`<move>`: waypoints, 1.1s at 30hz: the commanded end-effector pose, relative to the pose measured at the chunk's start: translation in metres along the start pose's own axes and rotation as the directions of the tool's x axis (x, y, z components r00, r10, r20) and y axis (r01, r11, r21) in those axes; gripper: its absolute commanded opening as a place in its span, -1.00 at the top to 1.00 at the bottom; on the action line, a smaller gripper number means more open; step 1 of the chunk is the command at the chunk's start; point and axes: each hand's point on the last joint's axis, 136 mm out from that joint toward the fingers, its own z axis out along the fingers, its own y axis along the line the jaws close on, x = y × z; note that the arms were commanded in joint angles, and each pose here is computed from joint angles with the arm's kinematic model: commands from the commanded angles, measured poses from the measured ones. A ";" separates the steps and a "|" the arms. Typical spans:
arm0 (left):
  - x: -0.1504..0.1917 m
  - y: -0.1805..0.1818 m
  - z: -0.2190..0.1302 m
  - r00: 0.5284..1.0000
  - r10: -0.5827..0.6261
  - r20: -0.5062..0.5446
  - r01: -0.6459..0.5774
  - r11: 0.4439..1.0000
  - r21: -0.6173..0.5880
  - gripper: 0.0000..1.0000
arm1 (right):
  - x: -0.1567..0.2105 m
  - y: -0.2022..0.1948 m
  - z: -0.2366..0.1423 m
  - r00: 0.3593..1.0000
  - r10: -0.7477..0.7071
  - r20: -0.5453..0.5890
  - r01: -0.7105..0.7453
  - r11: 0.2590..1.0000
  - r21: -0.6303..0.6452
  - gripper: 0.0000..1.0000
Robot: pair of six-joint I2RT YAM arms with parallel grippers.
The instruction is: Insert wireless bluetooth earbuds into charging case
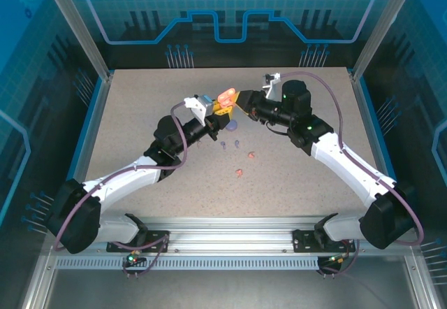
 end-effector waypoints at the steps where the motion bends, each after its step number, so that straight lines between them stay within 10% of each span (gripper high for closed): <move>1: -0.034 -0.016 -0.002 0.996 0.033 0.087 -0.039 0.997 0.069 0.96 | 0.000 -0.001 0.001 1.000 -0.011 -0.019 0.011 1.000 0.004 0.43; 12: -0.029 -0.005 -0.005 0.995 0.019 0.095 -0.019 1.000 0.001 1.00 | -0.020 0.006 -0.036 0.997 -0.027 0.066 0.025 1.000 0.018 -0.52; 23: -0.025 0.018 -0.018 0.992 0.058 0.110 -0.042 0.989 -0.141 1.00 | 0.017 -0.132 -0.085 0.994 -0.075 -0.080 0.108 0.812 0.574 -0.57; 33: -0.022 0.020 -0.026 0.992 0.068 0.104 -0.051 0.986 -0.161 1.00 | 0.066 -0.233 -0.043 0.901 -0.008 -0.435 0.355 0.590 0.725 -0.39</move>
